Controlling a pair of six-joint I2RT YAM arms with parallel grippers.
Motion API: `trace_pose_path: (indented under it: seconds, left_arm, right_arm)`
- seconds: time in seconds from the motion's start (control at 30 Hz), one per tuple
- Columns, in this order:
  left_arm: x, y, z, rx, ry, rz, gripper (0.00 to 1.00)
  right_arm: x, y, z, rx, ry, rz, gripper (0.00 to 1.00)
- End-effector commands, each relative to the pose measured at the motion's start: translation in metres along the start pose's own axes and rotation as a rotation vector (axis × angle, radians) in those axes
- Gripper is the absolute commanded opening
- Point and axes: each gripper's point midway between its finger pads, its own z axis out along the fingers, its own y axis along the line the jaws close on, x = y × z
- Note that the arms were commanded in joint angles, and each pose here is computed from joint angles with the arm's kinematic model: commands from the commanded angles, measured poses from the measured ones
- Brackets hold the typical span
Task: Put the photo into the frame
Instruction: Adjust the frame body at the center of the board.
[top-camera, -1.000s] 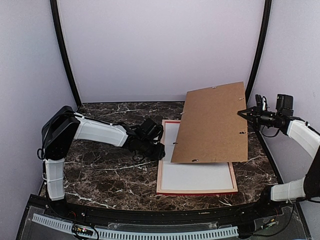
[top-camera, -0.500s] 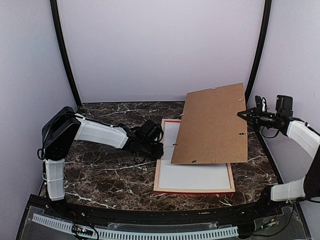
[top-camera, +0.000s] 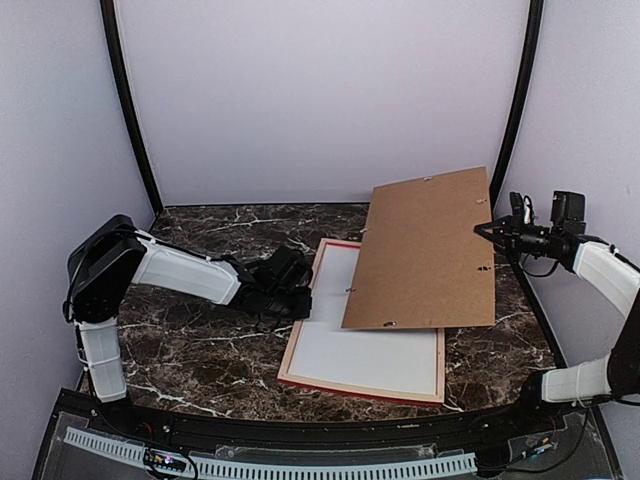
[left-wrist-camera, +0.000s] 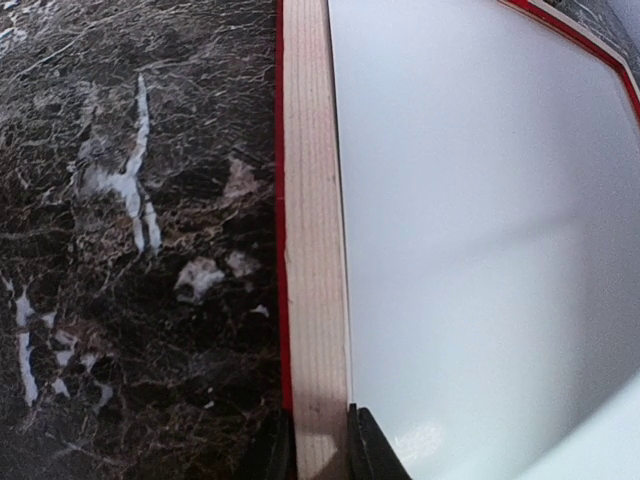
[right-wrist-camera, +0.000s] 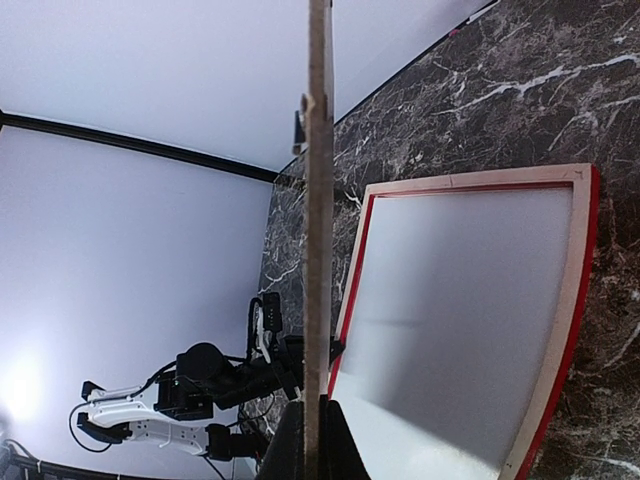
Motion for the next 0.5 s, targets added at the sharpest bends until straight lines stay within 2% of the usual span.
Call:
trace_pose_path:
  seconds: [0.0, 0.33, 0.47]
  left_arm:
    - [0.019, 0.031, -0.011, -0.085, 0.037, -0.033, 0.15]
    - [0.027, 0.071, -0.036, -0.089, -0.007, -0.206, 0.13]
    - [0.026, 0.073, -0.048, -0.047, -0.037, -0.255, 0.13]
  right_arm:
    - [-0.001, 0.021, 0.0, -0.063, 0.004, -0.09, 0.0]
    - [0.022, 0.023, 0.03, -0.084, 0.078, -0.082, 0.0]
    - [0.023, 0.027, 0.041, -0.097, 0.088, -0.087, 0.0]
